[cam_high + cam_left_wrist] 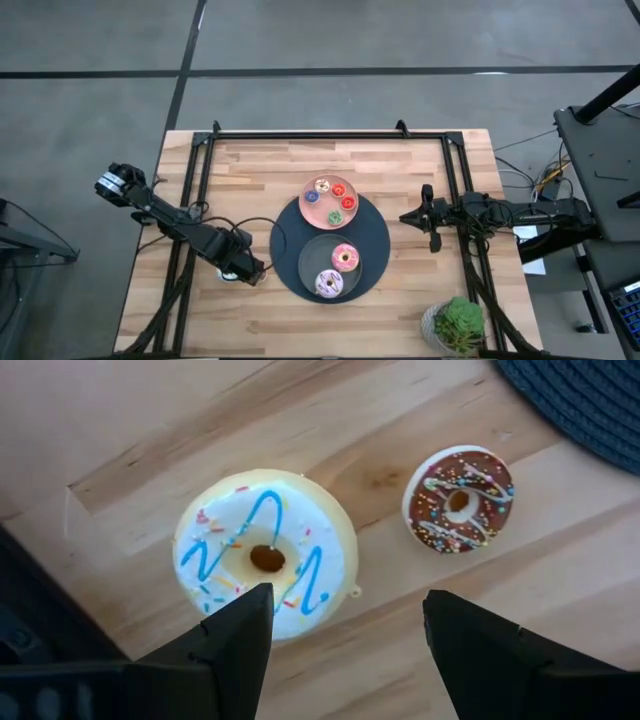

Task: Pick & Place donuts
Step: Put the large white donut on the gray plate

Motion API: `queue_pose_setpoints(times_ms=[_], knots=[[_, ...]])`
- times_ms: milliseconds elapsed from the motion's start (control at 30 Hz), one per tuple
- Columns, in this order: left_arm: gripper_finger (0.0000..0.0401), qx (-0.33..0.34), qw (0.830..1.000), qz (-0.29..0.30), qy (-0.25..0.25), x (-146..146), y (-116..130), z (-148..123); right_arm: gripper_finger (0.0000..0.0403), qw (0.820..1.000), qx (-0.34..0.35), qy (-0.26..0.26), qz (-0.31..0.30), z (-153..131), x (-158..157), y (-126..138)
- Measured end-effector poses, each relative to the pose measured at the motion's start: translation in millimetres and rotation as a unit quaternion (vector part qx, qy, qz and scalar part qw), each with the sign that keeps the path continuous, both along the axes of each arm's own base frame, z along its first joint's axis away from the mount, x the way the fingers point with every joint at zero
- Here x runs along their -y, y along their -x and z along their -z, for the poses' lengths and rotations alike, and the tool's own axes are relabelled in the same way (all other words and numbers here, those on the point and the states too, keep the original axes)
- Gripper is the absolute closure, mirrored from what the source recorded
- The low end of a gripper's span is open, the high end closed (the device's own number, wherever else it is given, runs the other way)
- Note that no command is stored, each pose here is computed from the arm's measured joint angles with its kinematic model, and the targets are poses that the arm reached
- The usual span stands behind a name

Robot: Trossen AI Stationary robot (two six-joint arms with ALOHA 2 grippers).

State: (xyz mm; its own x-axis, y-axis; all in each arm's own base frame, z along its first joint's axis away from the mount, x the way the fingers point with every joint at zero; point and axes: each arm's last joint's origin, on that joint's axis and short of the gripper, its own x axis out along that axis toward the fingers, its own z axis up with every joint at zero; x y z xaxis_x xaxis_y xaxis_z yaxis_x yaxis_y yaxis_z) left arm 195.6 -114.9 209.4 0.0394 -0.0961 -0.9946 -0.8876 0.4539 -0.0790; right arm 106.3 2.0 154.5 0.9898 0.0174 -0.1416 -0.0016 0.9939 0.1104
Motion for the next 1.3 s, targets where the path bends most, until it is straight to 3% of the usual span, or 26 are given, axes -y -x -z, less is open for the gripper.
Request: queue_pose_setpoints(times_ms=[433,1300], knots=[[0.0172,0.005,1.000,-0.016,0.020,3,-2,24,0.0374,1.000,0.000,0.000,0.000,0,0,0],[0.0172,-0.015,1.000,-0.007,0.021,-1,9,45,0.0374,1.000,0.000,0.000,0.000,0,0,0]])
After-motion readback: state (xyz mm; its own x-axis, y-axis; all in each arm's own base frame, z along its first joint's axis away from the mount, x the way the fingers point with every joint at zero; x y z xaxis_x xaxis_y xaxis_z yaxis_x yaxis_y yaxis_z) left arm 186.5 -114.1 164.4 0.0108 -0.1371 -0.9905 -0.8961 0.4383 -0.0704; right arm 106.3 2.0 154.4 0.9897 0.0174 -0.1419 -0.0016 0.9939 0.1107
